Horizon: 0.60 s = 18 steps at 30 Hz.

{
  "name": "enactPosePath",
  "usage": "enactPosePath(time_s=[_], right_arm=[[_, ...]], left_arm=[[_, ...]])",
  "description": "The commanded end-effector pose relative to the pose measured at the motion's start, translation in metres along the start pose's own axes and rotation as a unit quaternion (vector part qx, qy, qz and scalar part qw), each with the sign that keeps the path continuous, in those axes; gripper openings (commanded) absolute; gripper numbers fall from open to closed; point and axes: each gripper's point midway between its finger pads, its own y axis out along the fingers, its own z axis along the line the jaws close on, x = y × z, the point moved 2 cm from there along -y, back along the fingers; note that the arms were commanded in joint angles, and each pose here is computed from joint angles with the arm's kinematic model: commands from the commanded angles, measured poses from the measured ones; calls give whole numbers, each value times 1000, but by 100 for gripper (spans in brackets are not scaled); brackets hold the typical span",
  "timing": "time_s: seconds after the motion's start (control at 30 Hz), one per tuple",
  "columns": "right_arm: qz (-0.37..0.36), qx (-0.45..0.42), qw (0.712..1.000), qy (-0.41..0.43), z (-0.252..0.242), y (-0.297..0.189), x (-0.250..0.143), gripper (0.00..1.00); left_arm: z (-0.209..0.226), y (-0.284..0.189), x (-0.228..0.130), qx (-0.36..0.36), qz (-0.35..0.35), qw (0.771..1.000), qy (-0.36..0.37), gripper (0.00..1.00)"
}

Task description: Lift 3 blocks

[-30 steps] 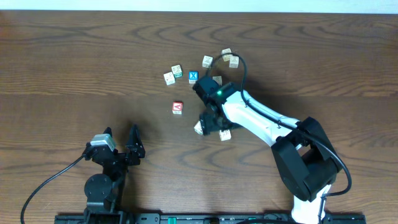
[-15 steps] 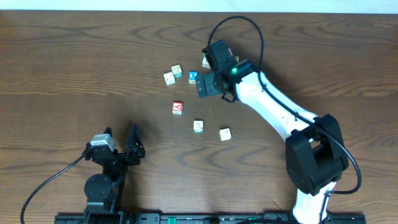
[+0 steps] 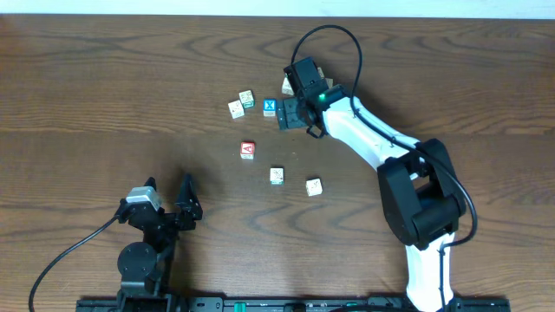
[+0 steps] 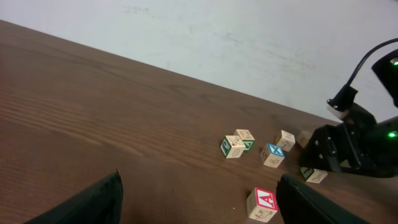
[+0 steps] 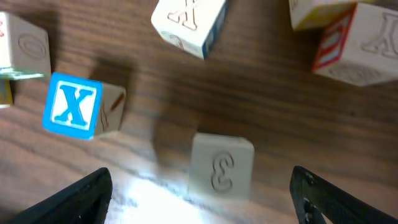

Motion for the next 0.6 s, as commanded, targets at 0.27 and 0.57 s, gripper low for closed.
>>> enactPosePath(time_s=[0.27, 0.57], right_arm=[[-37, -5, 999, 21, -11, 12, 23, 81], [-25, -11, 999, 27, -14, 33, 14, 69]], left_arm=[[10, 1, -13, 25, 19, 1000, 1, 80], [10, 1, -13, 25, 19, 1000, 1, 80]])
